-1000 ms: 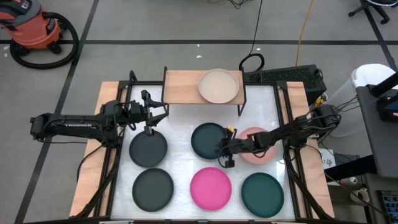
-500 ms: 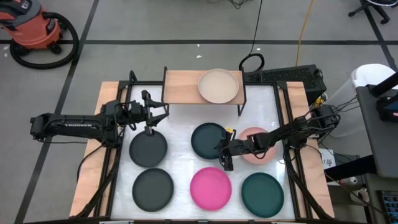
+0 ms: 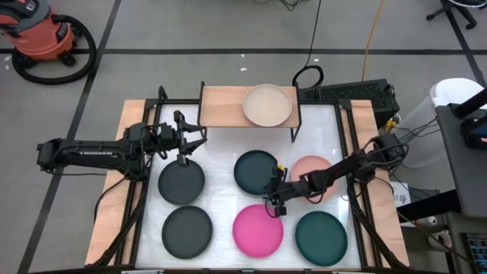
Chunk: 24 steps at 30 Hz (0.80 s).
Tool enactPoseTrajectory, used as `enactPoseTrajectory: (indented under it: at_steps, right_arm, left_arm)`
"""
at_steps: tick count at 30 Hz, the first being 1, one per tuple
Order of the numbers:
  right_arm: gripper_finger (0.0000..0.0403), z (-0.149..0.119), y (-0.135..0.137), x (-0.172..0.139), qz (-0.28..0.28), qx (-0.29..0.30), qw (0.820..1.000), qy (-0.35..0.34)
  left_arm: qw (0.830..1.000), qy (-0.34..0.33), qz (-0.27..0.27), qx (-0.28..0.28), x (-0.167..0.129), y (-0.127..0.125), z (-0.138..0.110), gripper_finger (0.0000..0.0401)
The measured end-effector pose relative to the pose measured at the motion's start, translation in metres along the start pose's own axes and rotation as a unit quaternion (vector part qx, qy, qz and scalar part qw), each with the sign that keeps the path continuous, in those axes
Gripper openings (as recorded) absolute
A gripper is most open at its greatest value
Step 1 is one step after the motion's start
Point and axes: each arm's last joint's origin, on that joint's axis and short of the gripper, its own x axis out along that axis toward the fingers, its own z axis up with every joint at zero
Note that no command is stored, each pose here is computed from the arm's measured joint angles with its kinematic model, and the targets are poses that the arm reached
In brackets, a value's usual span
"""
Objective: Place and stack plates onto a shelf
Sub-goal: Stack the top dark green plate on top of the light brown plate on top of the shelf
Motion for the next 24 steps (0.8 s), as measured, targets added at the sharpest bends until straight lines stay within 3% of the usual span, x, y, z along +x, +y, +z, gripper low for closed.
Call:
enactPoseTrajectory:
  at_steps: [9, 12, 19, 24]
  right_arm:
    - [0.0159, -0.003, -0.005, 0.005, -0.029, -0.009, 1.0, 0.006]
    - [0.0128, -0.003, -0.005, 0.005, -0.029, -0.027, 0.999, 0.006]
    - [0.0015, 0.004, -0.005, 0.0, -0.028, -0.052, 0.998, -0.016]
    - [0.0009, 0.026, -0.003, -0.02, -0.014, -0.074, 0.993, -0.091]
  left_arm:
    - [1.0, 0.001, 0.0, -0.001, 0.0, 0.0, 0.0, 0.0198]
    - [1.0, 0.001, 0.0, -0.001, 0.0, 0.0, 0.0, 0.0198]
    - [1.0, 0.001, 0.0, 0.0, 0.0, 0.0, 0.0, 0.0198]
    - [1.0, 0.001, 0.0, 0.0, 0.0, 0.0, 0.0, 0.0198]
